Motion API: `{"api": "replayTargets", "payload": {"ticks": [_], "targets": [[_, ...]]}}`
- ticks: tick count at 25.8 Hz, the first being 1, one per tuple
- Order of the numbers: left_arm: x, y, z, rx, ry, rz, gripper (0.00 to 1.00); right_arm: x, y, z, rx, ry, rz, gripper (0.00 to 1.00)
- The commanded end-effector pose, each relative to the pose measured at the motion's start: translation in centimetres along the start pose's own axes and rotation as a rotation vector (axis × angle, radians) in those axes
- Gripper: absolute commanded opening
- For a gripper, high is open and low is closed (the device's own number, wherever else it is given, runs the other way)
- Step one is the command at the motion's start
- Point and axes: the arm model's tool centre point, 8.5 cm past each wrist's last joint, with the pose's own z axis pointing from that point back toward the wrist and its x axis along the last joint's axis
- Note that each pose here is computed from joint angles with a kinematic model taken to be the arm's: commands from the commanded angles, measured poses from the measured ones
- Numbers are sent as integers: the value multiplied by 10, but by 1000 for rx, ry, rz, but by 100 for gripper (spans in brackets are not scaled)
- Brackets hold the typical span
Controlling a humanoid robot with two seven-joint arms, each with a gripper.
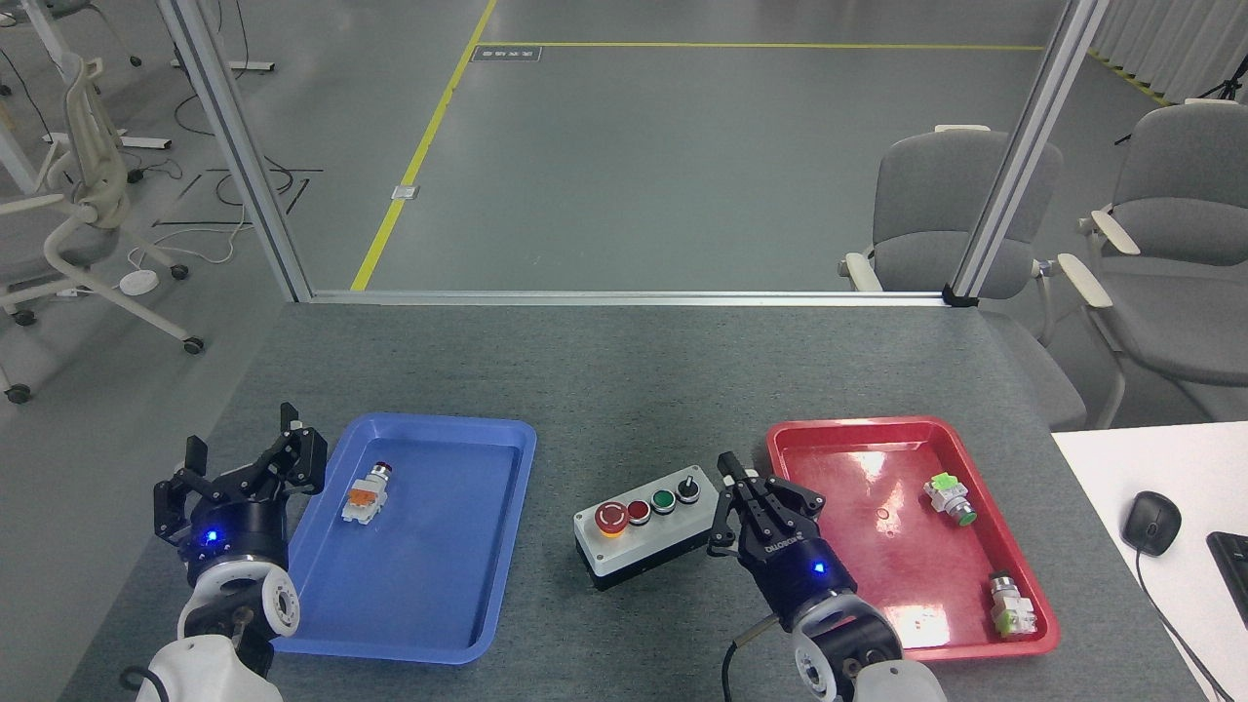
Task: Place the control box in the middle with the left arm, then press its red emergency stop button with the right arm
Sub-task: 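Lower the right gripper onto the box's red button and press it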
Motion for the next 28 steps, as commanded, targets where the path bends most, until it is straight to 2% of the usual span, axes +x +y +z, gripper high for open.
{"api": "replayTargets", "payload": {"ticks": [1,15,19,23,28], "targets": [[7,2,-1,6,14,19,99,27,0,-17,17,-35,6,0],[8,-4,-5,-11,5,-5,99,90,25,-45,113,-114,0,0],[7,-5,-6,-16,8,-10,99,95,38,-54,166,-105,23,0],[7,-5,-6,-15,7,-11,99,98,43,-58,186,-105,24,0],[7,-5,-6,-16,0,-14,99,98,60,-53,237,-100,23,0]]}}
